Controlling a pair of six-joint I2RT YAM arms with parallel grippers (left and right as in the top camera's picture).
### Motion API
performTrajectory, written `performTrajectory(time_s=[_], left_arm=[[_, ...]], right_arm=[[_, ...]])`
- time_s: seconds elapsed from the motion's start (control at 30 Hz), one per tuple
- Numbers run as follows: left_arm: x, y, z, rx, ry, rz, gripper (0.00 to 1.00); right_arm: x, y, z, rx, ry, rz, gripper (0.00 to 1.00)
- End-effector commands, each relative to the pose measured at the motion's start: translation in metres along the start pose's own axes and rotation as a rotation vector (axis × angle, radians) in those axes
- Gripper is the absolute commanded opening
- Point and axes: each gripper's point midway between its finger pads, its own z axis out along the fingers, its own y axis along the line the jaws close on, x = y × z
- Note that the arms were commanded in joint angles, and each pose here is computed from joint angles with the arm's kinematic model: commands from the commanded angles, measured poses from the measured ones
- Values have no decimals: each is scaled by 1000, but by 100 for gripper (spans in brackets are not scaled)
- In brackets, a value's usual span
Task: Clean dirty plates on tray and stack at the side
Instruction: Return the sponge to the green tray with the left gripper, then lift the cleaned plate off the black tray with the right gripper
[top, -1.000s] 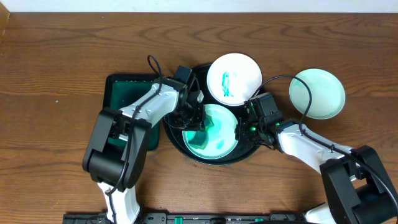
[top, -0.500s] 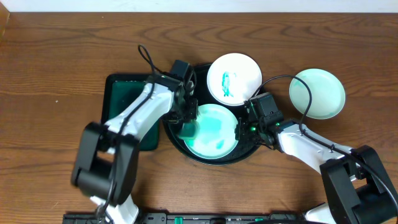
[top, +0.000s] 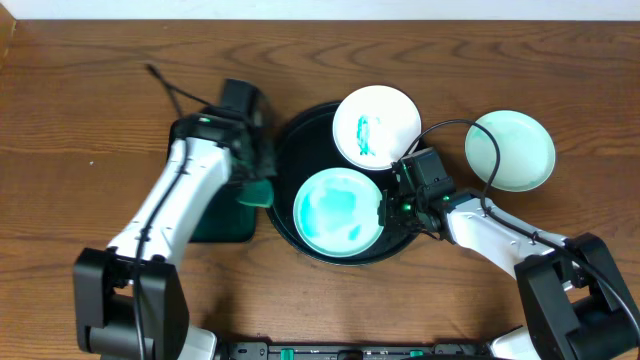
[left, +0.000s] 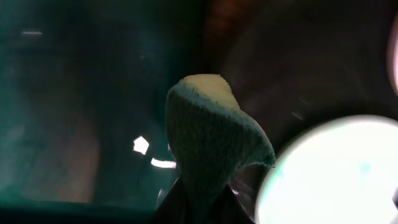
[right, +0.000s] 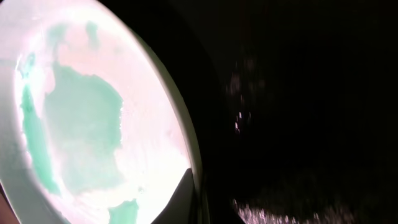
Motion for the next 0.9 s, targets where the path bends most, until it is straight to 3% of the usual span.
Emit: performTrajectory(time_s=[0.0,0.23,0.43,0.87], left_arm=[[-17,36,-8,-45,-36,-115,7],[-22,80,-9,-76,-37,-238,8],[-21,87,-2,-85,-19,-256,8],[-15,87,39,-78,77,-262,7]], right_arm=[[13,-5,-4,34,37,-88,1],[-14,19,-52,35,-83,-194,1],[-28,27,-92,78,-171,-256,2],[-59,20,-173,519,-355,-378,1]])
